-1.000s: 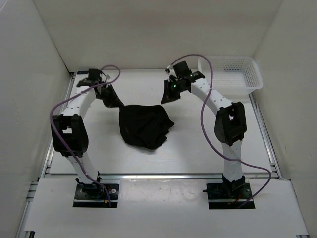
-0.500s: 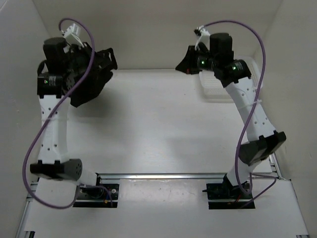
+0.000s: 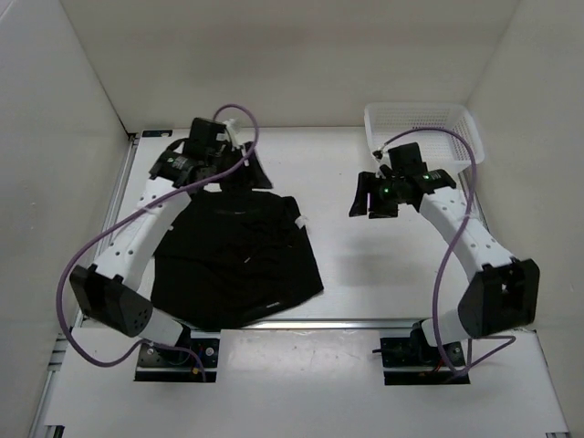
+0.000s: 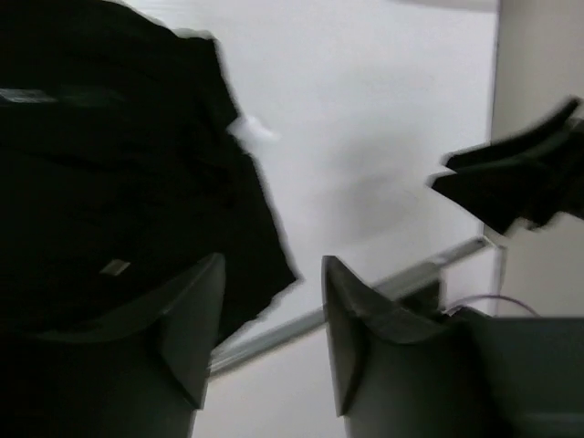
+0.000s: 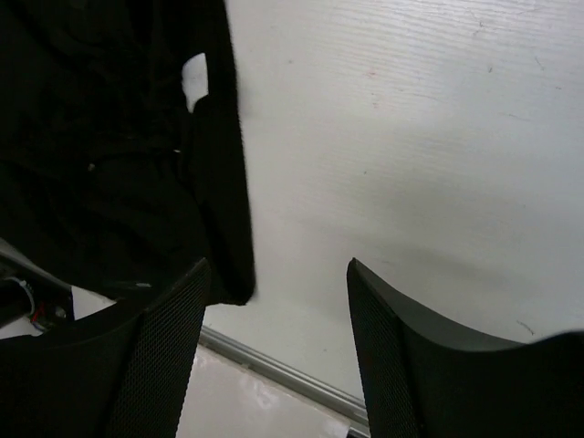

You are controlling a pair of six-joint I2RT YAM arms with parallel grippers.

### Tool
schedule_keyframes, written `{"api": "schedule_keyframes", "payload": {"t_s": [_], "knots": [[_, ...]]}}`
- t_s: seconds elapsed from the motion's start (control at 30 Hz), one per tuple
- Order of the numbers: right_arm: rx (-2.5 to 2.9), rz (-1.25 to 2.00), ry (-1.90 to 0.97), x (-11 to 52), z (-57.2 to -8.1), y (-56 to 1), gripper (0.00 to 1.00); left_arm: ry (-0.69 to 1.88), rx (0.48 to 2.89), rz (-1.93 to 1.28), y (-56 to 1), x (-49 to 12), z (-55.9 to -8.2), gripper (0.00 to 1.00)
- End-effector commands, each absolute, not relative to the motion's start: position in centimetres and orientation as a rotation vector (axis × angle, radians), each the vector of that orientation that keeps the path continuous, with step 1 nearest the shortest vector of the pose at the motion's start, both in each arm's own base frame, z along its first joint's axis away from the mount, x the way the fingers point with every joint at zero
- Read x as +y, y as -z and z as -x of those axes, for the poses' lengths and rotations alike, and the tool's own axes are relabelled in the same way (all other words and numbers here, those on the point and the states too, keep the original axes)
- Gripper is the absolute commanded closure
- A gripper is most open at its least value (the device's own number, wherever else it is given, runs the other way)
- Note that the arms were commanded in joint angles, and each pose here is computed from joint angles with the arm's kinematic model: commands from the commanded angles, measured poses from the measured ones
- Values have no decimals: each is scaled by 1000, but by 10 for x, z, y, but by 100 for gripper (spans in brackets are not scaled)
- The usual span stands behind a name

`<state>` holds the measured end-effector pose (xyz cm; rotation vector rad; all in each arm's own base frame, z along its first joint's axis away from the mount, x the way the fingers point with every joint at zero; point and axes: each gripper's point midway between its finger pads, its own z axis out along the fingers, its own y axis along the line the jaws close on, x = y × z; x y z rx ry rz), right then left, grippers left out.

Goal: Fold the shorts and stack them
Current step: Flatten the shorts out

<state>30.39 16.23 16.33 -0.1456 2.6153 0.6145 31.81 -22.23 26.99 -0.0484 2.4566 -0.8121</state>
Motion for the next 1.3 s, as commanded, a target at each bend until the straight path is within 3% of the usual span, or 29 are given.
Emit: {"api": "schedule_keyframes", "payload": {"t_s": [0.0, 0.03, 0.1, 0.2, 0.23, 0.27, 0.33, 0.37, 0.57, 0.77, 0.9, 1.0, 1.1, 1.13, 1.2, 1.27], "knots": [[2523, 172, -659, 164, -293, -186, 33, 670, 2316, 142, -310, -166, -311, 49], [2545, 161, -685, 166, -288, -181, 33, 618, 2363, 201, -291, -148, -301, 69], [2597, 151, -768, 179, -272, -163, 33, 555, 2394, 306, -272, -126, -283, 90], [2686, 132, -863, 192, -242, -136, 29, 469, 2530, 546, -204, -97, -246, 89], [2699, 104, -899, 197, -235, -132, 26, 496, 2522, 601, -197, -91, -232, 54], [2730, 119, -926, 205, -222, -125, 23, 540, 2598, 678, -162, -96, -213, 35], [2781, 83, -956, 209, -201, -109, 13, 616, 2607, 739, -141, -101, -196, 5], [2803, 98, -976, 215, -190, -104, 11, 625, 2647, 839, -115, -101, -183, 0], [2855, 158, -1124, 249, -152, -86, 4, 579, 2629, 961, -76, -91, -199, 0], [2936, 201, -1122, 266, -152, -60, 6, 482, 2690, 915, -67, -78, -243, 0], [2986, 190, -1081, 268, -157, -43, 18, 419, 2667, 949, -69, -68, -275, 3], [3022, 186, -1046, 269, -160, -34, 34, 425, 2681, 918, -69, -70, -303, 8], [3006, 206, -1051, 274, -167, -36, 68, 404, 2695, 899, -62, -69, -330, 14], [2978, 221, -1035, 276, -176, -41, 88, 401, 2709, 870, -60, -71, -335, 15], [2970, 165, -968, 269, -190, -41, 100, 406, 2727, 847, -54, -73, -354, 19], [2920, 106, -940, 260, -207, -51, 100, 433, 2745, 815, -50, -80, -366, 22]]}}
